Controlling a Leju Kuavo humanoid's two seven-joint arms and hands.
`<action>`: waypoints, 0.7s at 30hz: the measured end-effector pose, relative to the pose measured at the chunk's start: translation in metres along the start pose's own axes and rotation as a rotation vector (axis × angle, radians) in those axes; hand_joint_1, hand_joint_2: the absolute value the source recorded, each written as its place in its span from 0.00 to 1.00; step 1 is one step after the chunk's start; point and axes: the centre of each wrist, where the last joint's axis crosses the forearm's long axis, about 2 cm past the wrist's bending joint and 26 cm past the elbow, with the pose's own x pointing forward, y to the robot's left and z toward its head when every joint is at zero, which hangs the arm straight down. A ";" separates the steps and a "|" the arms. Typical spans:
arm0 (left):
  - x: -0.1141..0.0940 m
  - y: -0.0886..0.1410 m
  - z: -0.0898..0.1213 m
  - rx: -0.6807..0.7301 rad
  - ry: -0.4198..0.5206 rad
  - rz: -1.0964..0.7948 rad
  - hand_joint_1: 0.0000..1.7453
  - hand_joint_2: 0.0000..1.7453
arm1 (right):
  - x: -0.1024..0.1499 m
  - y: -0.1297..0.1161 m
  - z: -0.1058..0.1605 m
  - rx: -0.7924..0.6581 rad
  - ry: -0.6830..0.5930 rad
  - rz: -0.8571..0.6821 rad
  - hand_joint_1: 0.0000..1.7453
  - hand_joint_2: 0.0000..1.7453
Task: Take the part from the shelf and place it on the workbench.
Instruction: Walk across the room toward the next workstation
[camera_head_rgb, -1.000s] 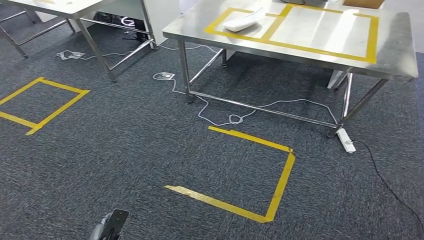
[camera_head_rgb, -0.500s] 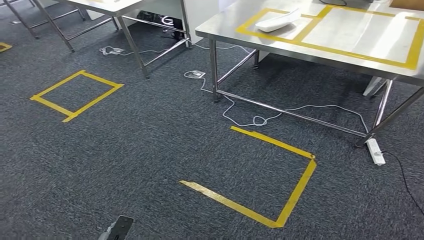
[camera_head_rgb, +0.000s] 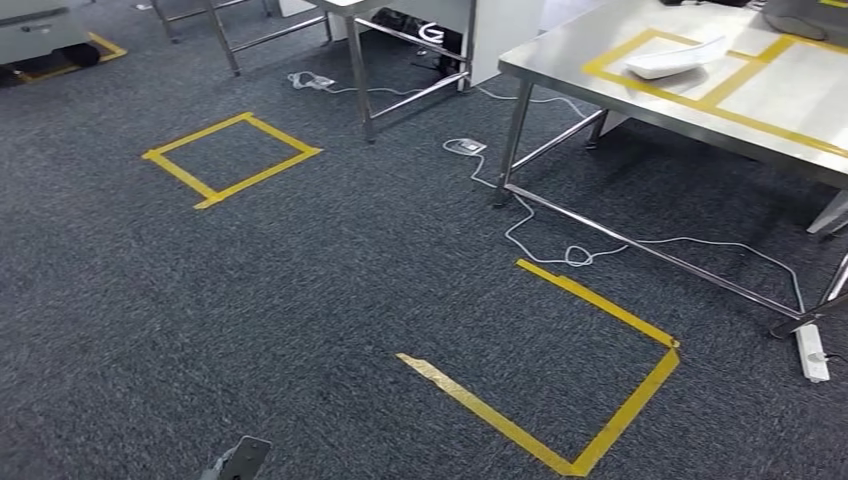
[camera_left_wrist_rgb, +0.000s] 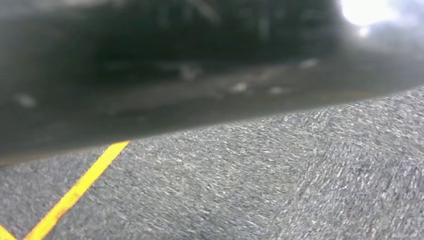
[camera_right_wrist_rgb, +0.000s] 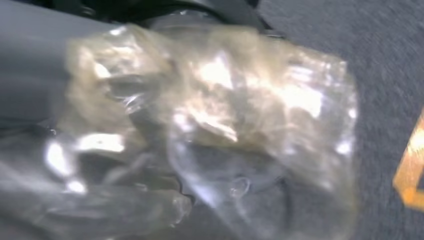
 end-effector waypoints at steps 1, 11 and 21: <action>0.000 -0.001 0.000 -0.002 -0.002 0.001 0.00 0.00 | -0.001 0.000 -0.001 0.003 0.000 0.007 0.00 0.00; -0.012 0.004 0.005 0.030 0.039 0.072 0.00 0.00 | -0.004 -0.003 -0.020 0.010 -0.047 0.068 0.00 0.00; -0.037 0.026 0.011 0.017 0.088 0.036 0.00 0.00 | -0.009 0.002 -0.029 0.042 -0.021 0.075 0.00 0.00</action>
